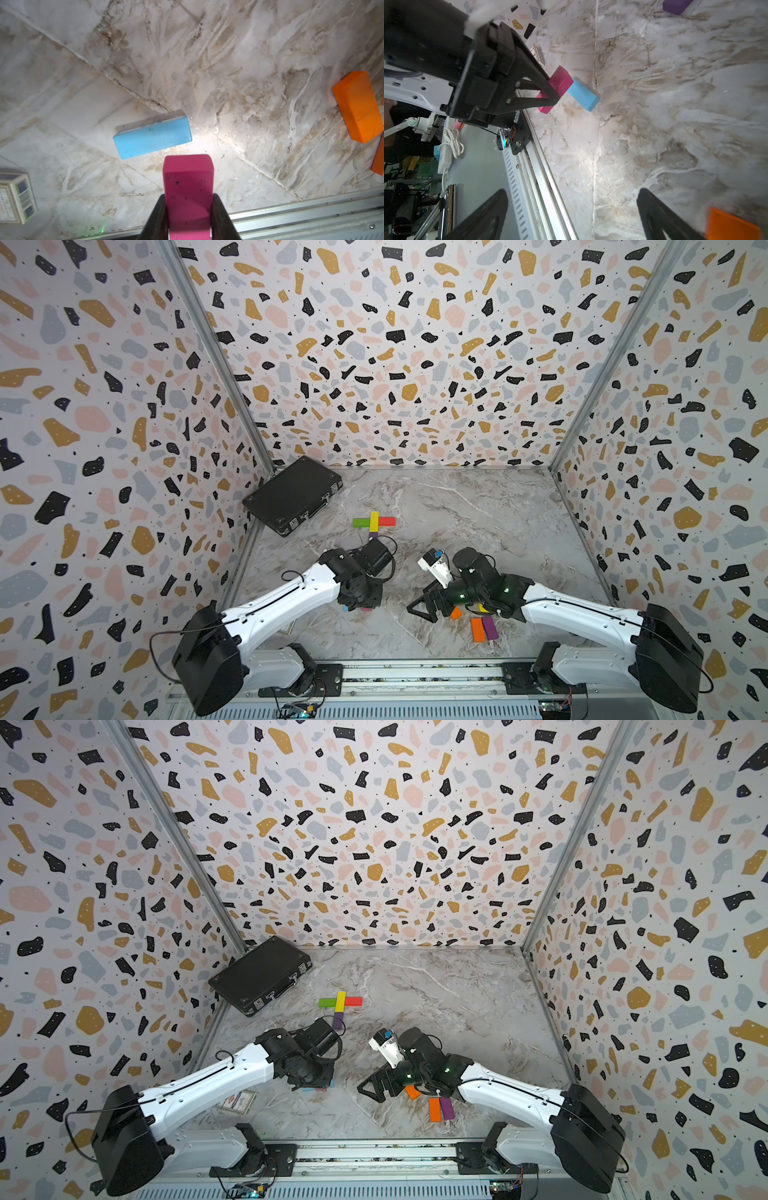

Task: Assemble the letter t with building blocks
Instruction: Pick up the building block from the center of the board, then assemble the building block at the center of the board.

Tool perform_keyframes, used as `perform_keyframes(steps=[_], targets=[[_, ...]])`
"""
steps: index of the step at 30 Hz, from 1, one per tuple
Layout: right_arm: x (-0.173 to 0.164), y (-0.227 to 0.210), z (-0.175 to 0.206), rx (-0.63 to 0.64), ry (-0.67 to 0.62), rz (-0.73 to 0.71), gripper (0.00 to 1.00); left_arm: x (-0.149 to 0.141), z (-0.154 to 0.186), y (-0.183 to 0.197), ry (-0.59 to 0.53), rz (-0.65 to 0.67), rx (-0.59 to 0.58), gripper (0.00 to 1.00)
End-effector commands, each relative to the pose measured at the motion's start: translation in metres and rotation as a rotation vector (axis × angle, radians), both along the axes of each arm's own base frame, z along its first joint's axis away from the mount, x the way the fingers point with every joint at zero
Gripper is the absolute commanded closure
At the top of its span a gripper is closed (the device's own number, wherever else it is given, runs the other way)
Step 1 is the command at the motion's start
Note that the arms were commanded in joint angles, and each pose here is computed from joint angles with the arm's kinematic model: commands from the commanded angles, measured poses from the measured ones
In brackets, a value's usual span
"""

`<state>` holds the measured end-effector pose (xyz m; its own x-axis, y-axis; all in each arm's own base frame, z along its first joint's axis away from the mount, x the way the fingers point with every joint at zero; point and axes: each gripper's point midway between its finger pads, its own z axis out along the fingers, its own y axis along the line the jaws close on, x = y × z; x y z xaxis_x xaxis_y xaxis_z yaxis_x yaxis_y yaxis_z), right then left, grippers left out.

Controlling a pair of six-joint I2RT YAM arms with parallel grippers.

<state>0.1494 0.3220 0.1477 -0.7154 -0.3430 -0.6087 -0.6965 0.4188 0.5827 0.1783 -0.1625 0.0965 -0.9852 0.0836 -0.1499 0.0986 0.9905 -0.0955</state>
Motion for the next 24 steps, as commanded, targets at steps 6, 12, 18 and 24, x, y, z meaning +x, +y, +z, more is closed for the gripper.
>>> perform_keyframes(steps=[6, 12, 18, 24], targets=[[0.02, -0.012, 0.015, 0.043, -0.002, -0.017, 0.01, 0.045, 0.003, -0.002, -0.011, -0.056, 0.006, 0.74], [0.035, -0.011, 0.015, 0.064, 0.002, -0.025, 0.01, 0.079, -0.009, -0.007, -0.005, -0.058, -0.009, 0.74], [0.05, -0.006, 0.016, 0.058, -0.006, -0.015, 0.01, 0.107, -0.028, -0.012, 0.016, -0.077, -0.011, 0.74], [0.063, -0.001, 0.018, 0.066, -0.004, -0.015, 0.01, 0.125, -0.04, -0.011, 0.015, -0.066, 0.007, 0.74]])
